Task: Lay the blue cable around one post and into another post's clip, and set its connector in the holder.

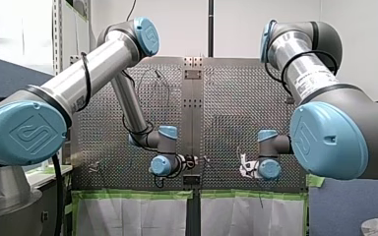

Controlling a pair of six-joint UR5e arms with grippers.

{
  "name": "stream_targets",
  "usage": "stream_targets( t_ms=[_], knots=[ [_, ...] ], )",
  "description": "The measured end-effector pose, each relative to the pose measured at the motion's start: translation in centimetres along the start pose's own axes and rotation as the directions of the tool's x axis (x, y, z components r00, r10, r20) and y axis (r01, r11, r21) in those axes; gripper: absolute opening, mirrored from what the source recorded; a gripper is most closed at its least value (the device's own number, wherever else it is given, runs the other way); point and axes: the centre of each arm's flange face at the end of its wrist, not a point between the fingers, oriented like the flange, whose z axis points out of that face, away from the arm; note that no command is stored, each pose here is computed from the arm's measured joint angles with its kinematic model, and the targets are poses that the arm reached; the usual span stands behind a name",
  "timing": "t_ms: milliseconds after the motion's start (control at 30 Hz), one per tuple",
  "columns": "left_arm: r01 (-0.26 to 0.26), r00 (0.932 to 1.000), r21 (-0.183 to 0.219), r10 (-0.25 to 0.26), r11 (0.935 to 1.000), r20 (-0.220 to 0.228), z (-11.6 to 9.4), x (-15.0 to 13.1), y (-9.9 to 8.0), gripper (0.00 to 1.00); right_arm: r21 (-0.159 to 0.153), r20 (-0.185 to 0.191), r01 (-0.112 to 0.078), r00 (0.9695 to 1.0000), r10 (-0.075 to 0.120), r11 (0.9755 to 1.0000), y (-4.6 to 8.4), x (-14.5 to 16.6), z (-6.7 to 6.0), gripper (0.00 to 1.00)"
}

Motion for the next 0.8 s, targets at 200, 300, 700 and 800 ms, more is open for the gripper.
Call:
stream_targets(
  t_ms=[200,300,700,800],
  knots=[
    [0.008,0.9999,-0.024,-0.008,0.9997,0.008,0.2,-0.2,0.8,0.01,-0.002,0.007,0.000,1.0000,0.000,1.0000,0.1,-1.4,0.1,0.00],
    [0.017,0.9998,-0.034,-0.016,0.9993,0.015,0.4,-0.4,1.4,0.01,-0.002,0.004,0.001,1.0000,-0.001,1.0000,0.2,-1.4,0.3,0.00],
    [0.051,0.9982,-0.028,-0.051,0.9983,0.032,1.3,-1.3,3.3,0.01,0.004,0.004,0.031,0.9995,-0.031,0.9995,-0.4,-0.8,0.8,0.00],
    [0.054,0.9983,-0.007,-0.053,0.9985,0.023,1.3,-1.2,3.0,0.01,0.007,0.002,0.041,0.9992,-0.041,0.9991,-0.6,-0.7,0.9,0.00]
  ],
)
